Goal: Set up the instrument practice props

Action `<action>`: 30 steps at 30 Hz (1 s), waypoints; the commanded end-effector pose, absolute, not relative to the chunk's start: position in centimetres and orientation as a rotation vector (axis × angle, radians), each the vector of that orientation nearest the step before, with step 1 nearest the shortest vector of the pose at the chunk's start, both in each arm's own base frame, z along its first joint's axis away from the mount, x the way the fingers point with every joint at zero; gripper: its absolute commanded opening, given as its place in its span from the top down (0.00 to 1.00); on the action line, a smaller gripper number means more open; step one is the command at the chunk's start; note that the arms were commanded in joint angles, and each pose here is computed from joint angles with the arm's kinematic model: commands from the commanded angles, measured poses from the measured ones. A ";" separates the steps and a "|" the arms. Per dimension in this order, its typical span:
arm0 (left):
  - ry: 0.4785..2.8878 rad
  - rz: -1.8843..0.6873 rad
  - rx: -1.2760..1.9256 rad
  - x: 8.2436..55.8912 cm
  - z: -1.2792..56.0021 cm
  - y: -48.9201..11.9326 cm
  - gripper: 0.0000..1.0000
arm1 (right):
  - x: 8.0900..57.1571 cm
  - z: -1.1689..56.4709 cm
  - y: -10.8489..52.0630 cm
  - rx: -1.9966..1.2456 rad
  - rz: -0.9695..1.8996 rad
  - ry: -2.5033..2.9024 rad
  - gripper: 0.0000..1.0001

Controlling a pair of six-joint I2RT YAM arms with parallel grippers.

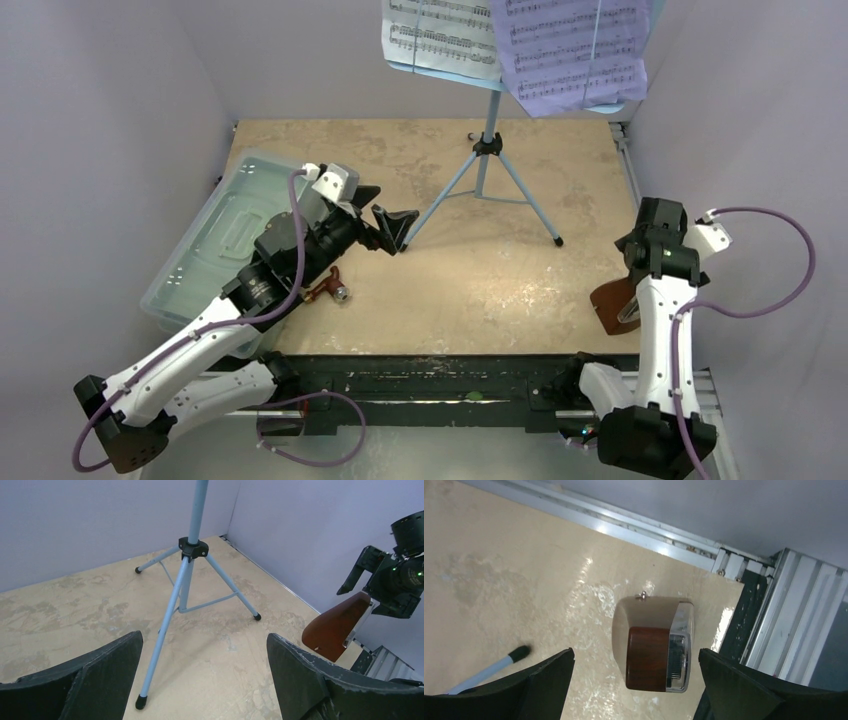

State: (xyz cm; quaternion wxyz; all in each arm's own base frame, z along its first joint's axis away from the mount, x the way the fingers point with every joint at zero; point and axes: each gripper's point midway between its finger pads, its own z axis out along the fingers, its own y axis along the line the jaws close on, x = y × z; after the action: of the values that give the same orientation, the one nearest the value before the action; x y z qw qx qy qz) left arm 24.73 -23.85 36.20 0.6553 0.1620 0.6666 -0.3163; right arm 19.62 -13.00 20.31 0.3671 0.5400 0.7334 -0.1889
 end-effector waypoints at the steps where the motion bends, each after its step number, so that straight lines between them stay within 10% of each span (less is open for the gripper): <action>1: 1.461 -0.725 0.364 24.6 37.4 -23.7 0.06 | 18.3 17.1 -11.8 1.509 -0.471 1.954 0.01; 16: 1.479 -0.699 0.373 24.9 36.8 -23.7 0.06 | 19.5 15.4 -12.1 1.470 -0.462 1.963 0.24; 30: 1.514 -0.685 0.377 25.9 35.7 -24.0 0.07 | 22.6 13.0 -7.1 1.282 -0.136 2.133 0.87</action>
State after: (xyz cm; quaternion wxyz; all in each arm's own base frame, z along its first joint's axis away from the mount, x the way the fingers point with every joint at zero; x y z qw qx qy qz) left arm 25.43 -24.16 35.08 0.6487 0.1658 0.6771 -0.3054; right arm 19.49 -11.74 14.79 0.3206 0.5160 0.7753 -0.1728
